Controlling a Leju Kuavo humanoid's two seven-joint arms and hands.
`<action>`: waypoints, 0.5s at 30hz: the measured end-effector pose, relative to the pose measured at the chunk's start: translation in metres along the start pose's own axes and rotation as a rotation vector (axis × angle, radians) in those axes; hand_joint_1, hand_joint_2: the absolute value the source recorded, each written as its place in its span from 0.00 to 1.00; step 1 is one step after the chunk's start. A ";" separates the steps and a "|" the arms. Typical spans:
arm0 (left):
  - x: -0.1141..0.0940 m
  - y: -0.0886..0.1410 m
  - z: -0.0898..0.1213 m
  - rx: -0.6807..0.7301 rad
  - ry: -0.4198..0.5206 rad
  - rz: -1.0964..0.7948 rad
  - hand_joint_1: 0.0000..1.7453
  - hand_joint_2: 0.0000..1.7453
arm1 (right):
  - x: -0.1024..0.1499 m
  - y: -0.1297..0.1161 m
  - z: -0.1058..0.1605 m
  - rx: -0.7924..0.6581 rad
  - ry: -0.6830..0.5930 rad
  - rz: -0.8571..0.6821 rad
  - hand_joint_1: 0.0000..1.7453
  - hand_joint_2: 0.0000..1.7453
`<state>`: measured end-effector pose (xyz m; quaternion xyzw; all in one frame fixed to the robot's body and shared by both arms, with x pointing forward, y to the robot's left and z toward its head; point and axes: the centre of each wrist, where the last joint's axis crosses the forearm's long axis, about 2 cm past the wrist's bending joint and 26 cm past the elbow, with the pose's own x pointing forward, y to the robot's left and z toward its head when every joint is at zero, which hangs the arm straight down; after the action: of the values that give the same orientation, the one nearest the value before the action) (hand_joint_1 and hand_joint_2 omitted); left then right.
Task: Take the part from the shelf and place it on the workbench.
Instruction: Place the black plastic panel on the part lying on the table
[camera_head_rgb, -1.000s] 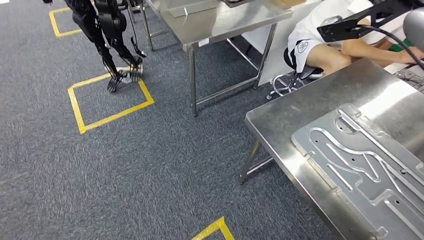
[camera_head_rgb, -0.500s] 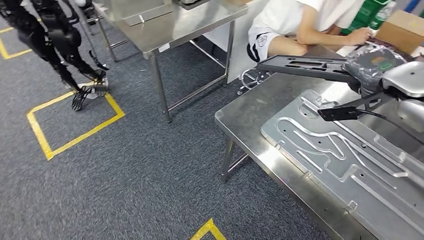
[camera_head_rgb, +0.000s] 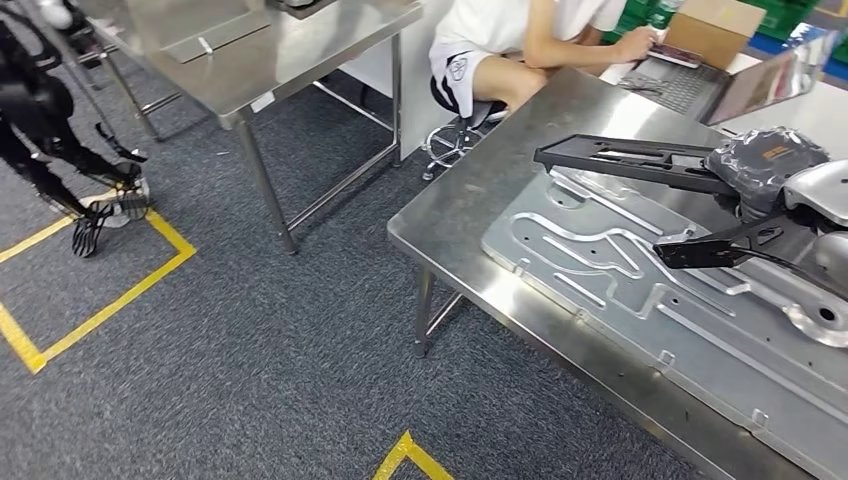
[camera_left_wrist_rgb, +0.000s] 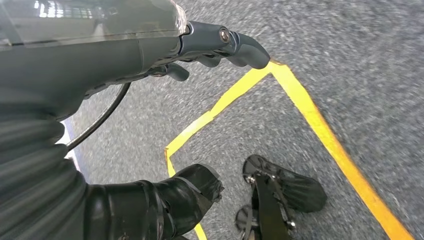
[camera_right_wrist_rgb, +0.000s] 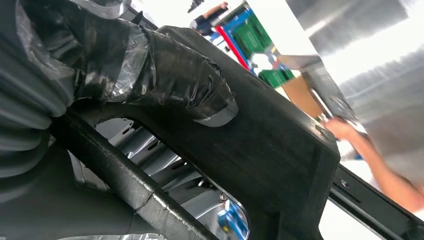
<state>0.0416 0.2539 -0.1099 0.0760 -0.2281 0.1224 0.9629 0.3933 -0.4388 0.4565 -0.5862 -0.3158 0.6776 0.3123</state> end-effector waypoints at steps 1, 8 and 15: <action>0.000 0.000 0.000 0.000 0.000 0.001 0.00 1.00 | -0.001 0.000 0.000 -0.002 0.002 -0.001 1.00 1.00; 0.002 -0.001 -0.001 0.010 0.006 0.009 0.00 1.00 | -0.005 0.001 0.004 -0.016 0.020 -0.011 1.00 1.00; 0.000 0.001 0.000 0.026 0.014 0.005 0.00 1.00 | 0.003 0.011 0.002 0.004 0.004 0.022 1.00 1.00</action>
<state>0.0418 0.2550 -0.1098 0.0872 -0.2201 0.1281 0.9631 0.3903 -0.4438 0.4462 -0.5902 -0.3076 0.6805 0.3066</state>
